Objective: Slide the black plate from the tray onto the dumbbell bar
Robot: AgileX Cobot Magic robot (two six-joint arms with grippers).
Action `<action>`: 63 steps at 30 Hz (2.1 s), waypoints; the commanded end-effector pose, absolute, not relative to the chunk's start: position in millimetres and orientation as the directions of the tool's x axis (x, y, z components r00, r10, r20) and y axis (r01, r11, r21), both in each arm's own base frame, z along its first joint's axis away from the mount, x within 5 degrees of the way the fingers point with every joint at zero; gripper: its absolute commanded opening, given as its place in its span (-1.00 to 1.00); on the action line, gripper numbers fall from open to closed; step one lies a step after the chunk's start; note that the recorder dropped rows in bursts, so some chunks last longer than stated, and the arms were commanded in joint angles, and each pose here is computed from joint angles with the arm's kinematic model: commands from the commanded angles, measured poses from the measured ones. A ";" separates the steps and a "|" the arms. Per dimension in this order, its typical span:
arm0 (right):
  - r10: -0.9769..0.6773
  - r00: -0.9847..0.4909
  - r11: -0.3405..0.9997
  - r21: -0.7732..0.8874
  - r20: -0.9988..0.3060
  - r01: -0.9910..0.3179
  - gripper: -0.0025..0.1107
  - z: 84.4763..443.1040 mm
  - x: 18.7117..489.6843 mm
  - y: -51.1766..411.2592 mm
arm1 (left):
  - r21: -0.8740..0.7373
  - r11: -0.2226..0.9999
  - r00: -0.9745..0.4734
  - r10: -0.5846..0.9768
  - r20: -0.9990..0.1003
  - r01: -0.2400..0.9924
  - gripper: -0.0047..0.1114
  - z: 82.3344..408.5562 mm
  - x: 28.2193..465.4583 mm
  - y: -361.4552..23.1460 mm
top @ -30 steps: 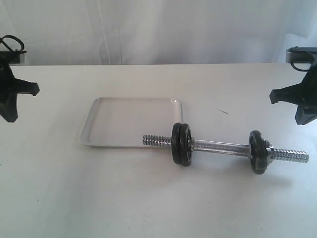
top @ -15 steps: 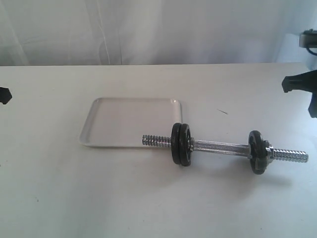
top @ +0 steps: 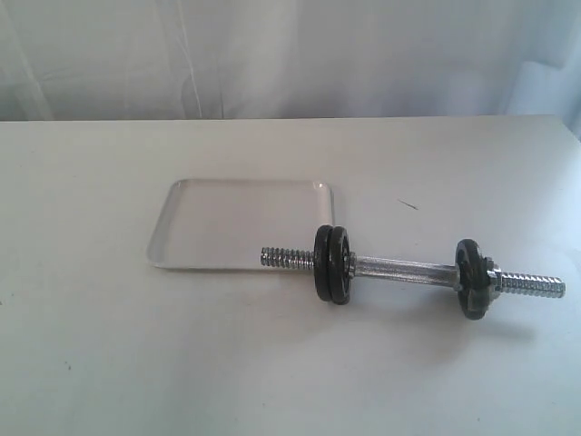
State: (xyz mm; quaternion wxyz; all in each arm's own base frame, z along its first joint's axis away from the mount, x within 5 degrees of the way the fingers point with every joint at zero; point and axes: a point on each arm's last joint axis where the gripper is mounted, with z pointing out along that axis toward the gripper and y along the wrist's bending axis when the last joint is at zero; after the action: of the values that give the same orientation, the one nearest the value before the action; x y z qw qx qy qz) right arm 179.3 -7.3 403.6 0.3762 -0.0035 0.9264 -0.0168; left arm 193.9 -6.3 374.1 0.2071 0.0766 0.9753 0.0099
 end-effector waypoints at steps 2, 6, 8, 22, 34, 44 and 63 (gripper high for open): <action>-0.024 -0.585 0.999 -0.037 -0.810 0.010 -0.96 430.5 118.6 -5.0 | 0.067 0.988 -0.845 0.151 -0.514 0.136 -0.92 398.9 135.5 -3.9; -0.047 -0.456 0.998 -0.056 -0.889 0.007 -0.96 444.8 66.6 -2.2 | 0.096 0.988 -0.768 0.153 -0.622 0.119 -0.92 415.1 93.5 -1.1; -0.057 -0.390 0.998 -0.066 -0.919 0.008 -0.96 448.8 43.2 -1.0 | 0.101 0.988 -0.726 0.151 -0.671 0.112 -0.92 420.7 70.8 -0.4; -0.070 -0.039 0.998 -0.069 -0.997 -0.013 -0.96 430.3 -97.4 4.6 | 0.121 0.991 -0.367 0.135 -0.921 0.062 -0.92 419.0 -70.9 3.7; -0.090 0.048 0.993 -0.093 -0.995 -0.070 -0.96 410.9 -136.0 -10.1 | 0.097 0.995 -0.140 0.101 -0.985 0.033 -0.92 394.5 -138.5 5.3; -0.097 0.000 0.992 -0.097 -0.995 -0.078 -0.96 398.1 -106.8 -9.8 | 0.097 0.994 -0.224 0.104 -0.969 0.041 -0.92 378.5 -110.7 4.5; -0.090 -0.016 0.994 -0.088 -0.996 -0.068 -0.96 330.8 -6.8 -2.3 | 0.042 0.996 -0.138 0.052 -0.989 0.079 -0.92 286.6 18.0 -4.3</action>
State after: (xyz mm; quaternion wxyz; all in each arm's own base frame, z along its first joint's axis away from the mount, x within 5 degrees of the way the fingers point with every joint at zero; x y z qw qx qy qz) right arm -17.0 -2.5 340.3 0.6918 -0.0549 0.7200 -0.0053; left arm 6.1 -3.9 298.9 0.6338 0.0491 0.7719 -0.0067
